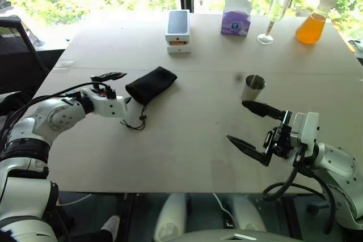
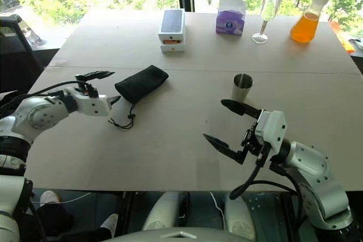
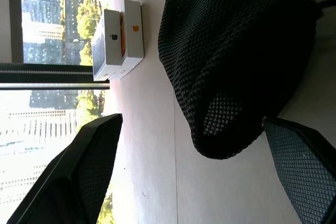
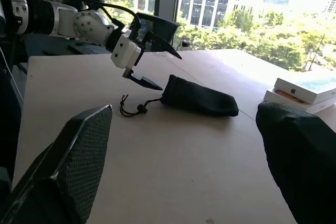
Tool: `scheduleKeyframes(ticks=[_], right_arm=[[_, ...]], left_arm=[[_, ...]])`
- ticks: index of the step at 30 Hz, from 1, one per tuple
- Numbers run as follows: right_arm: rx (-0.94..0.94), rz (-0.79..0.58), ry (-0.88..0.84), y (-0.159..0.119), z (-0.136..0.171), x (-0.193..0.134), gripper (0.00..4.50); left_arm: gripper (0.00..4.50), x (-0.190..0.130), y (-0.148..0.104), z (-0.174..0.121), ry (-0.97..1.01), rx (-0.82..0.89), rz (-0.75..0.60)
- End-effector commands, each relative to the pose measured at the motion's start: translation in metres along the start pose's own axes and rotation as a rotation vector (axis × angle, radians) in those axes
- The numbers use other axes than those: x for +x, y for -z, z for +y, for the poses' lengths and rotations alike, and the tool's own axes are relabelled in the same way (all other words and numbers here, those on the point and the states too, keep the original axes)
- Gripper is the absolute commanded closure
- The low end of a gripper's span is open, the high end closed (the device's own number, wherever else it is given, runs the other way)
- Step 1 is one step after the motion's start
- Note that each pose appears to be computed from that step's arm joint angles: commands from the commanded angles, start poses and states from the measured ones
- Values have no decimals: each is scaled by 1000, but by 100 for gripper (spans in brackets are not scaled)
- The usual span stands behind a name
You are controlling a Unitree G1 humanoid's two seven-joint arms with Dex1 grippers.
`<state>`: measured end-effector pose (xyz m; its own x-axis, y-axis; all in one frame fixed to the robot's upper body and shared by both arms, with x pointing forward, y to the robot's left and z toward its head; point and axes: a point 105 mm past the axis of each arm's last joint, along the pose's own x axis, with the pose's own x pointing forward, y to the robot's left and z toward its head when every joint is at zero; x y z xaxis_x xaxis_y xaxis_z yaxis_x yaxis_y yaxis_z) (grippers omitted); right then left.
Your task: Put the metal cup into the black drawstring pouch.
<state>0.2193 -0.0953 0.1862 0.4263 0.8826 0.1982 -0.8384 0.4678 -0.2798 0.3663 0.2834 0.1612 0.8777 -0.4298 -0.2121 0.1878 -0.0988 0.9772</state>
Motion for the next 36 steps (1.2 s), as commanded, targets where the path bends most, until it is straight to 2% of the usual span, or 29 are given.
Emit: scheduleKeyframes(ticks=[1,11,17,18,20,24,26,27,32,34,36], right_arm=[[-34,-31,-9,-11,2,3,5],[-37,-18,10,-9,4,-1,5],[-42,-15,28,-7,3,-2,5],[-42,-15,29,-7,3,-3,0],[-42,-13,32,-6,2,-3,0],[-41,-3,38,-2,2,-4,0],[-37,2,49,-1,1,-3,0],[-36,5,53,0,1,-4,0],[-42,45,99,4,-3,-6,0],[-33,73,165,8,-11,-7,0],[-43,92,209,10,-16,-8,0]], left_arm=[[0,6,-3,17,-86,73,4],[0,20,-14,20,-136,75,-39],[0,31,-19,17,-71,32,-62],[50,33,-20,14,-30,16,-71],[120,36,-25,8,54,-20,-102],[306,39,-32,-2,209,-126,-142],[409,41,-31,-9,305,-258,-119],[445,40,-33,-12,354,-322,-125],[445,28,-48,-19,637,-792,-76],[445,25,-57,-6,680,-1025,-11],[445,26,-57,10,633,-1227,77]])
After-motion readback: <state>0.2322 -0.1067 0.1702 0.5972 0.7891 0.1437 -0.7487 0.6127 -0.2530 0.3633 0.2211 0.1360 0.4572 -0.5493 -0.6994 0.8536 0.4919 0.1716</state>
